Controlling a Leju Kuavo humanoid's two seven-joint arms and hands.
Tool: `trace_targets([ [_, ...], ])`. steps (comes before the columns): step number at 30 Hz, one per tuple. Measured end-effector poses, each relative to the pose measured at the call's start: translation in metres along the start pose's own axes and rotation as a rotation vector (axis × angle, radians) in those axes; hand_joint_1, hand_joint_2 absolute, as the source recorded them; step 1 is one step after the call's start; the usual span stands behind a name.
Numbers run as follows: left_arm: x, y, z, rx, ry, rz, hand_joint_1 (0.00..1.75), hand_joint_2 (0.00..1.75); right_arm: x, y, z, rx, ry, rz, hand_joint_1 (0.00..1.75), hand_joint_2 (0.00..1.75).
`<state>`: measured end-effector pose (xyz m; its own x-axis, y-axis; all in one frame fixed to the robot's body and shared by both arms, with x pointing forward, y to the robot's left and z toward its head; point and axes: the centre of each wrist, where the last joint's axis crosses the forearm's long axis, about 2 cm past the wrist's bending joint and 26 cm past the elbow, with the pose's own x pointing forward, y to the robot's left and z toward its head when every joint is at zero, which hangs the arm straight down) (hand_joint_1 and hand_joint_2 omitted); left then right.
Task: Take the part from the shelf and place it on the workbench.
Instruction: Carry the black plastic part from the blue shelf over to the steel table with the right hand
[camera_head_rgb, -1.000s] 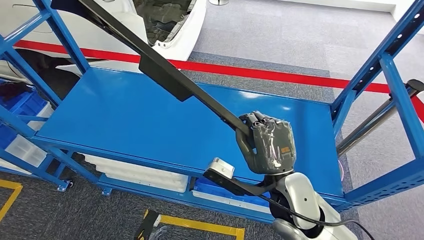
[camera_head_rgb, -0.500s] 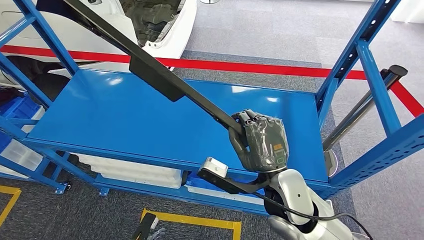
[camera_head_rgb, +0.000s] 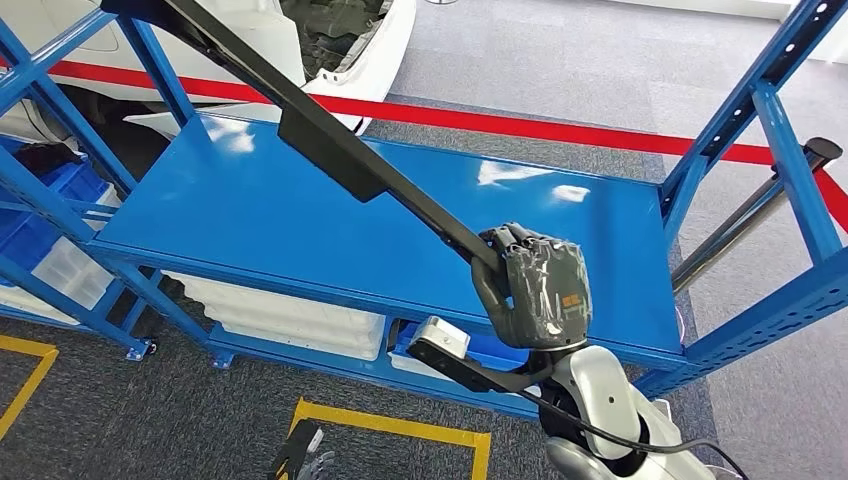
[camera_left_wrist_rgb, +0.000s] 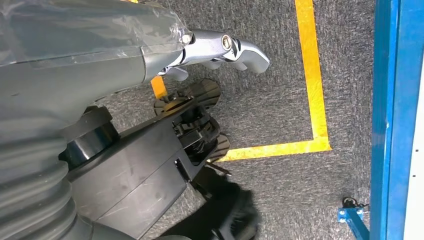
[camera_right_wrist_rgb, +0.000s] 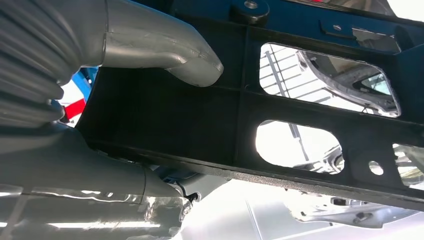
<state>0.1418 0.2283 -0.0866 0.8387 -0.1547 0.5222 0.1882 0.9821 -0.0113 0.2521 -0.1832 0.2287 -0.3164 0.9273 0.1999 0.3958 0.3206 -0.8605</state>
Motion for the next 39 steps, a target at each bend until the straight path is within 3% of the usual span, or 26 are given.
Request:
trace_targets([
  [39,-0.0005,0.0018,0.0000,0.007,0.000,0.002,0.00,1.75,-0.0001,-0.0011,-0.0052,0.001,0.008,-0.021,1.64,1.75],
])
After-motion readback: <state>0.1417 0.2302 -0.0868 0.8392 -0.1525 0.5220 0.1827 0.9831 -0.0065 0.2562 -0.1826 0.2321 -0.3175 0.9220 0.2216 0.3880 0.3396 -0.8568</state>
